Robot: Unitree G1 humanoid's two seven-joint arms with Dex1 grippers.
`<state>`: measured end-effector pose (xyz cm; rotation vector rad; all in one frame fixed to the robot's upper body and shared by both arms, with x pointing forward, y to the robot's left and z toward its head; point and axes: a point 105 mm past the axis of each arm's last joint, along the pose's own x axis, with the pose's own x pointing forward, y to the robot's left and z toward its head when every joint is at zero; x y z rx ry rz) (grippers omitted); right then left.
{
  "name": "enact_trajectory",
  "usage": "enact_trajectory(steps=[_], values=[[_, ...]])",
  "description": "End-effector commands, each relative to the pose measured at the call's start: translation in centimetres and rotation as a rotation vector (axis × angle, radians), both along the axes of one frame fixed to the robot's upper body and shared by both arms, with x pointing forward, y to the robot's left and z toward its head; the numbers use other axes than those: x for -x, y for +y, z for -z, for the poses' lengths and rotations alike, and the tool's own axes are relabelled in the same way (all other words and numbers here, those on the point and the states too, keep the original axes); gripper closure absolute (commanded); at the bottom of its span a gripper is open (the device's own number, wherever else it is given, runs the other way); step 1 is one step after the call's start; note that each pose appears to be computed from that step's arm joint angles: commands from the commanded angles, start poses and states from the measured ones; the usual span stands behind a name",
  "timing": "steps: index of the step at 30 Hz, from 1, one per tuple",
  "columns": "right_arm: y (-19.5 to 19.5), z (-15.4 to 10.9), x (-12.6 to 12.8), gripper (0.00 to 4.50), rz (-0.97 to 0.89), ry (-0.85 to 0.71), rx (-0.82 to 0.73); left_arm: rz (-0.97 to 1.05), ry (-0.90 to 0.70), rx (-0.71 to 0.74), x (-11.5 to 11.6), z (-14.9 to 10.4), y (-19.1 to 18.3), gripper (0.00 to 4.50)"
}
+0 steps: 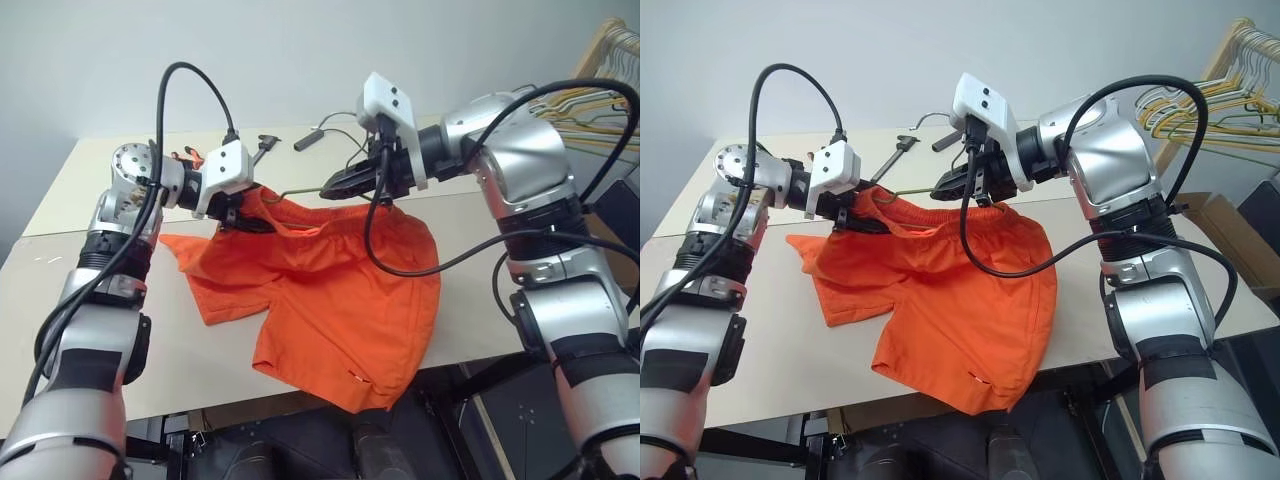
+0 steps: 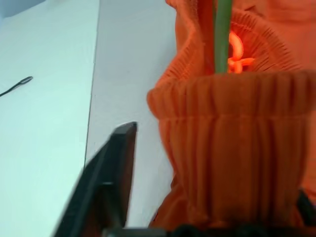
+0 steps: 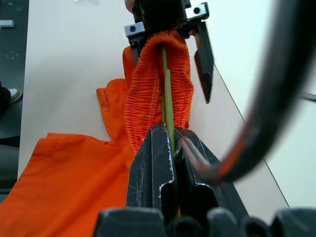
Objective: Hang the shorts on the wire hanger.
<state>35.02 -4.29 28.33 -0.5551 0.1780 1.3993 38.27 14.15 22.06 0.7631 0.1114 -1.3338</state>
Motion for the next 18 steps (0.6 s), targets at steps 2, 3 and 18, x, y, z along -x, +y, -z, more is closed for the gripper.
enact_trajectory(steps=[2,3,18], values=[[0.2,-0.9,0.7,4.50,-0.035,-0.037,-0.004,0.039,-0.028,-0.020,0.3,-1.3,0.3,3.49],[0.2,-1.0,0.8,4.50,-0.037,-0.036,-0.003,0.044,-0.018,-0.019,0.4,-1.2,0.4,3.77],[-3.6,-1.5,0.3,1.39,0.095,-0.093,0.030,0.023,0.074,0.033,0.8,0.7,0.7,4.50]])
